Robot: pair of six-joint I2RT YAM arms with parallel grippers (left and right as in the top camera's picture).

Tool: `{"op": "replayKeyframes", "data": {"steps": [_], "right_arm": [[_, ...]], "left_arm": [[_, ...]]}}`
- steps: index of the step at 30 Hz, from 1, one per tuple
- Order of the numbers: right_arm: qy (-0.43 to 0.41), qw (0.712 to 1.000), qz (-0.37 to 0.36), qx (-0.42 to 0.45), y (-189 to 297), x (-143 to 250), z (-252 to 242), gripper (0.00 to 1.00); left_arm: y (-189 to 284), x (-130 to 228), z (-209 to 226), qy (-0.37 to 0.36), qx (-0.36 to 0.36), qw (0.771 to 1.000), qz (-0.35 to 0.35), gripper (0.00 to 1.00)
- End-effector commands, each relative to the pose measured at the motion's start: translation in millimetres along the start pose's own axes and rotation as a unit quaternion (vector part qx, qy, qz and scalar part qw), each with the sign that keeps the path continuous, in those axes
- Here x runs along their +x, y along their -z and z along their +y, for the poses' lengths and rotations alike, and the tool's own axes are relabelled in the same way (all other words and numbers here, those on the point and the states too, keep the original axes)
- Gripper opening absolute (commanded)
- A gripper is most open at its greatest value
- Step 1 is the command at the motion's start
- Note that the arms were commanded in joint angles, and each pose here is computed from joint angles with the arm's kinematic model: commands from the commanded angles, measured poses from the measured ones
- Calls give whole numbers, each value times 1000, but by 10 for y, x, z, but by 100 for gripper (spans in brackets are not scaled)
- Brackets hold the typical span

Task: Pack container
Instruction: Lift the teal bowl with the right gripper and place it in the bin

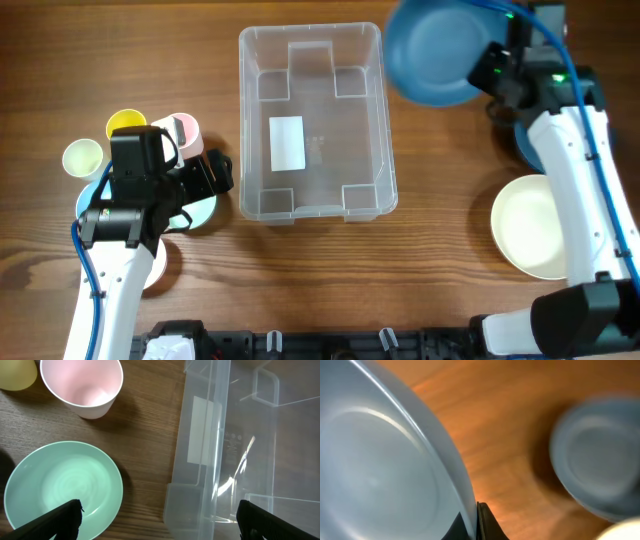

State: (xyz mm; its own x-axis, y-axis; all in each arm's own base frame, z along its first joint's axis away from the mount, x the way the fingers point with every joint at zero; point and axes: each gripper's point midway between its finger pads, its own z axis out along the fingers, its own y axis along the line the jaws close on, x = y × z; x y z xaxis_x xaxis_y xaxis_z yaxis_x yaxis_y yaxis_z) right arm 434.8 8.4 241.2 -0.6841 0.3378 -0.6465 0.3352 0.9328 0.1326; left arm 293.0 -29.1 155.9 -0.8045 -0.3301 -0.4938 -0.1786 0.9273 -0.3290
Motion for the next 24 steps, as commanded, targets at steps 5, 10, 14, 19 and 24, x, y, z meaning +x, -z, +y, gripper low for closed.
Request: {"op": "replayKeyframes", "data": {"steps": [5,10,14,19,24], "right_arm": [[259,948,-60,-173,537,255,1551,4],[275,943,-11,-187,72,657,1911,4],[279,944,27,-173,-315,894,1945,4],[284,944,53,-161,-703,1110,1981,4],[281,945,48,-163,-943,1172,2063,4]], "left_arm": [[34,-78,-49,1,6,1000,-10,100],[188,-177,-58,0,0,1000,-25,100],[556,-407,8,-26,-48,997,-47,100],[1128,-820,-2,-26,-72,991,-106,100],[1184,-897,-7,-24,-73,990,-114,100]]}}
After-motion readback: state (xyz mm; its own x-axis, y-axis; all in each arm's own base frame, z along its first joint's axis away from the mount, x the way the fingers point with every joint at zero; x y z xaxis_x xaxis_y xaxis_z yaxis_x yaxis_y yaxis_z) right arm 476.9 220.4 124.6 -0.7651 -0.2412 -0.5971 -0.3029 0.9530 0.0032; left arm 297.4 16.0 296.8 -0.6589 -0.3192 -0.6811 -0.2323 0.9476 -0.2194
